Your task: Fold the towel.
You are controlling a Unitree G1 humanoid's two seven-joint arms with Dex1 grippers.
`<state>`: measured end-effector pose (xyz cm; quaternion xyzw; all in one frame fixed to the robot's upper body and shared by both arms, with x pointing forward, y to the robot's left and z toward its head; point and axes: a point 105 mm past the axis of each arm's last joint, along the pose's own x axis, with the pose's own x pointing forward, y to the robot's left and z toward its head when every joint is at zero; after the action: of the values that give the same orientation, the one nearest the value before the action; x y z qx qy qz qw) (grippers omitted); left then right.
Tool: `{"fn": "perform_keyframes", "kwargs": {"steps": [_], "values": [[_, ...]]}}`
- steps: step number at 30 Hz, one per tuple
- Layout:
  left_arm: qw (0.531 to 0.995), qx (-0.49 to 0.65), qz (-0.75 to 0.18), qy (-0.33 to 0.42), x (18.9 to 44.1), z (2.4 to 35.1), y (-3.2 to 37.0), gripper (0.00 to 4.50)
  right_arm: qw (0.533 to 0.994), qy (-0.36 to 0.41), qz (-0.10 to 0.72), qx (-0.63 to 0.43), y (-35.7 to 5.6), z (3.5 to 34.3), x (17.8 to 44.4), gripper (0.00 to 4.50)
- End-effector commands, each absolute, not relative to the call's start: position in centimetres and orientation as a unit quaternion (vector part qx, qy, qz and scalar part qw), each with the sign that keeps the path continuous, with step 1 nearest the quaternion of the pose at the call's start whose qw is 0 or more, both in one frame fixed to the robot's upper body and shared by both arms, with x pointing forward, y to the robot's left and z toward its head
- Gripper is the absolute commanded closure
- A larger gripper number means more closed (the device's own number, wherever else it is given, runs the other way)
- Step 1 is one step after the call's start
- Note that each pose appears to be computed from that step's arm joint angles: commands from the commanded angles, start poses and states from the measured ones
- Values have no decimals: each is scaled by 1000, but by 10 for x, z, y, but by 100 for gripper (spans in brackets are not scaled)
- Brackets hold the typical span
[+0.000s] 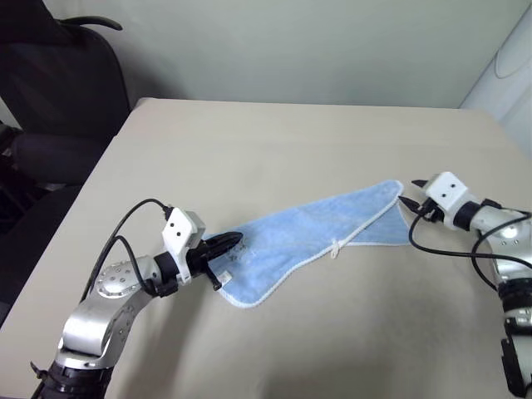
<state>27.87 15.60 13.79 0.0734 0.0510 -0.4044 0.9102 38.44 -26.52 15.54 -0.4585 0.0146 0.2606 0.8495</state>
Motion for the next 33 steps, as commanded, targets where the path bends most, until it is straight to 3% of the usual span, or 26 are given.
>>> {"fn": "perform_keyframes", "kwargs": {"steps": [1,6,12,19,33], "values": [[908,81,-409,27,279,145,150,450,777,6,267,-570,-267,156,391,114],[913,77,-400,23,277,143,150,450,720,-6,245,-650,-270,161,404,114],[918,76,-388,21,273,142,151,450,696,-10,233,-679,-277,175,409,114],[920,76,-383,22,273,140,152,450,649,19,237,-722,-289,165,407,114],[918,84,-387,22,277,142,152,450,636,-11,219,-740,-267,153,422,114]]}}
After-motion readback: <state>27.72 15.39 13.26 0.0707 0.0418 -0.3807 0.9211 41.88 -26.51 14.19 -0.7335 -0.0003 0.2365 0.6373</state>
